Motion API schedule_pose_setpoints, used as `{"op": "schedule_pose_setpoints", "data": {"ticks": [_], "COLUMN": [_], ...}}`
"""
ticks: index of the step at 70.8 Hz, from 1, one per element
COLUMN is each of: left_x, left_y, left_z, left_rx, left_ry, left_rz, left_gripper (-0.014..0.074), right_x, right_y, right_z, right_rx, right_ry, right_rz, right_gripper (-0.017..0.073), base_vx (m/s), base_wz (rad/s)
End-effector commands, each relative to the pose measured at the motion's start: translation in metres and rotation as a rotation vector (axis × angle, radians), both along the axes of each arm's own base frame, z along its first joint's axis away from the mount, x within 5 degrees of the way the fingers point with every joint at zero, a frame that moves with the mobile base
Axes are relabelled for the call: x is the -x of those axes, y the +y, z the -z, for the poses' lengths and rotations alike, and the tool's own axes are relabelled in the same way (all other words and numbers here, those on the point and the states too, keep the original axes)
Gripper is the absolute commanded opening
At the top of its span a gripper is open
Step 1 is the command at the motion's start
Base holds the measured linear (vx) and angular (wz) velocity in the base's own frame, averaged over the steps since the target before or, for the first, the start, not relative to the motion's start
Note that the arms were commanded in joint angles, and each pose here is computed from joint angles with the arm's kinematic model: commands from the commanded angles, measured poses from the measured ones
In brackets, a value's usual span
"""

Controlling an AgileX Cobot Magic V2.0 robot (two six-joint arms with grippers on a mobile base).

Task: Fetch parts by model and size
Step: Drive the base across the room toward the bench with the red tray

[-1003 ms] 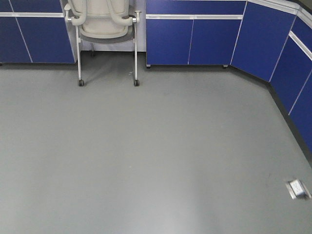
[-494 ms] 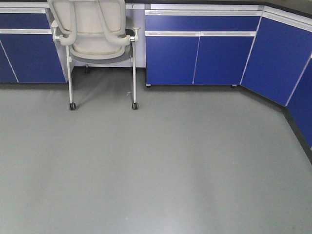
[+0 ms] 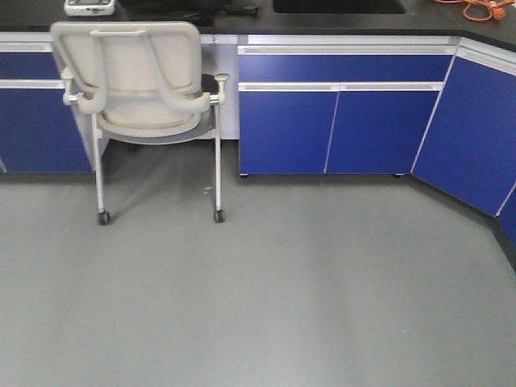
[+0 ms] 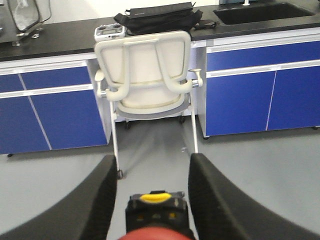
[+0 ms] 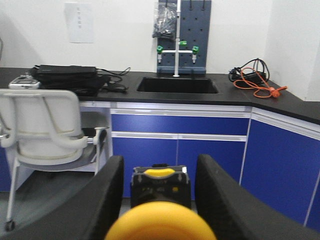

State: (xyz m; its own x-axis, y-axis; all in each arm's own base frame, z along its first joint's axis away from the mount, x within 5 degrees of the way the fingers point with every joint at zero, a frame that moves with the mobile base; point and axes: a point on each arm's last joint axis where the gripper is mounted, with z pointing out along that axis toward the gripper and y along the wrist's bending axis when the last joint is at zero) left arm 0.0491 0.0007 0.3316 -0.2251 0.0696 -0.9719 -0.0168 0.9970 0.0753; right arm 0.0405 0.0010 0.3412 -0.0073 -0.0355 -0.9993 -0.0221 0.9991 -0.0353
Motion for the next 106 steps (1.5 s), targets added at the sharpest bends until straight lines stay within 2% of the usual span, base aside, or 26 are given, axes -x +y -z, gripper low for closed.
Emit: {"op": "schedule_pose_setpoints", "data": {"ticks": [1,23,106], "left_x": [-0.0004,-0.0004,-0.0001], "left_y": [-0.0005,-0.0005,-0.0005], "left_z": [-0.0154,-0.0154,-0.0155], "left_rx": [0.003,0.003,0.003], "left_ry": [-0.103,-0.103,-0.104], "left_rz": [0.007,0.007,0.007], "left_gripper": [-0.0004,-0.0004,-0.0004], "right_x": [0.0004,0.0004,0.0004], "right_y": [-0.0003,-0.0003,-0.0003], "right_z": [-0.0144,-0.0144,-0.0144], "right_rx": [0.004,0.004,0.004], "right_ry": [-0.091,-0.091,-0.091], "right_rz": [0.004,0.004,0.004], "right_gripper": [-0.0006,-0.0006,-0.0006], "base_vx": [0.35,0.29,0.19], "base_wz": [-0.20,-0.48,-0.78]}}
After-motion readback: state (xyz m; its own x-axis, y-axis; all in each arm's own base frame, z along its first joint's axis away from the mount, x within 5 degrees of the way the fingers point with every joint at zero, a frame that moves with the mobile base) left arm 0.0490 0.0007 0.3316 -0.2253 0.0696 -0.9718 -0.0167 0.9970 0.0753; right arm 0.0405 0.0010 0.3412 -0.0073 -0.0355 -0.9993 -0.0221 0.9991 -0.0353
